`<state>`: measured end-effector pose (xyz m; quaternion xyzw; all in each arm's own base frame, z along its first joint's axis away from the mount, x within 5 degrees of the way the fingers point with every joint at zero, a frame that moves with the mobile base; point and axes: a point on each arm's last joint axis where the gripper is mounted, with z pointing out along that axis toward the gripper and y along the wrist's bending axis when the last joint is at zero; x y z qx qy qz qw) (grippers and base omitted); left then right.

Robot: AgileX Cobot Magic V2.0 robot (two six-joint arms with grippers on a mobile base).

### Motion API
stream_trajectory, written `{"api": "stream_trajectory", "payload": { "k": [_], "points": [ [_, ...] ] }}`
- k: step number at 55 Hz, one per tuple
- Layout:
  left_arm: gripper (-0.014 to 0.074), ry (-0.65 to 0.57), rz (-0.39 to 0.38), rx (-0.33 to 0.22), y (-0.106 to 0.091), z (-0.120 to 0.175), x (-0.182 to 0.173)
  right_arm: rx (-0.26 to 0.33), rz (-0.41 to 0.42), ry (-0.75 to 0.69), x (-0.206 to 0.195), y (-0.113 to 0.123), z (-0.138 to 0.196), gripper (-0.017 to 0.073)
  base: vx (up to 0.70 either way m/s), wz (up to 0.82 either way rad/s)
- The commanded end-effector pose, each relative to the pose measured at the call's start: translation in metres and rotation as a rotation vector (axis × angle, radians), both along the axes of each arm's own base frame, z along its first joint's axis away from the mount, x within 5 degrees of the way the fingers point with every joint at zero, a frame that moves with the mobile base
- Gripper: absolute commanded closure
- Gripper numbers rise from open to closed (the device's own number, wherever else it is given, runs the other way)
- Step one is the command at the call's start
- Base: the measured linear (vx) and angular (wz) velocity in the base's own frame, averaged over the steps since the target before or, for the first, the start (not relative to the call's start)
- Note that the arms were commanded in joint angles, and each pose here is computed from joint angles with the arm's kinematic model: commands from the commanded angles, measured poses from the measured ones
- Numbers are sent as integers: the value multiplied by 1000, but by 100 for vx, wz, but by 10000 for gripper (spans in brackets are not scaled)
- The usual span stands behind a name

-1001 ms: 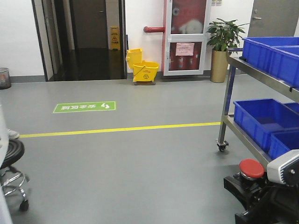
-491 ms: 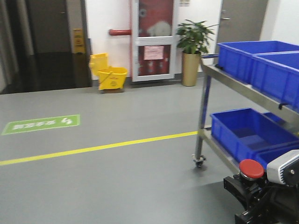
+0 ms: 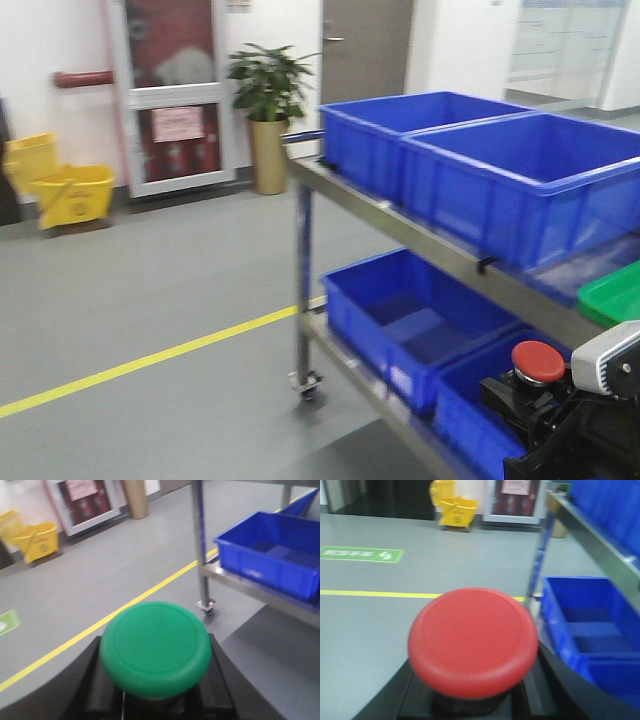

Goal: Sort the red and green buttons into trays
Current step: 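Drive the base to the green and red trays holding both buttons, then lower the green button into the green tray and the red into the red tray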

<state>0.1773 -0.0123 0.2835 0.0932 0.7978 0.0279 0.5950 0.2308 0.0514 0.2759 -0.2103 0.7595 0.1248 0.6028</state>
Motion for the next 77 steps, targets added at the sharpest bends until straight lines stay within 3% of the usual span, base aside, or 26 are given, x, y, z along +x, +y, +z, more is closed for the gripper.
{"api": "stream_trajectory", "payload": {
  "k": [1,53,77],
  "points": [
    [596,-111,-33,-37,-4,18,2,51,28,-75,-1,2,18,567,56,-66],
    [596,-109,-32,-36,-4,18,3,50,24,-67,1,2,16,567,35,-92],
    [596,-109,-32,-36,-4,18,3,50,24,-66,1,2,16,567,9,-35]
  ]
}}
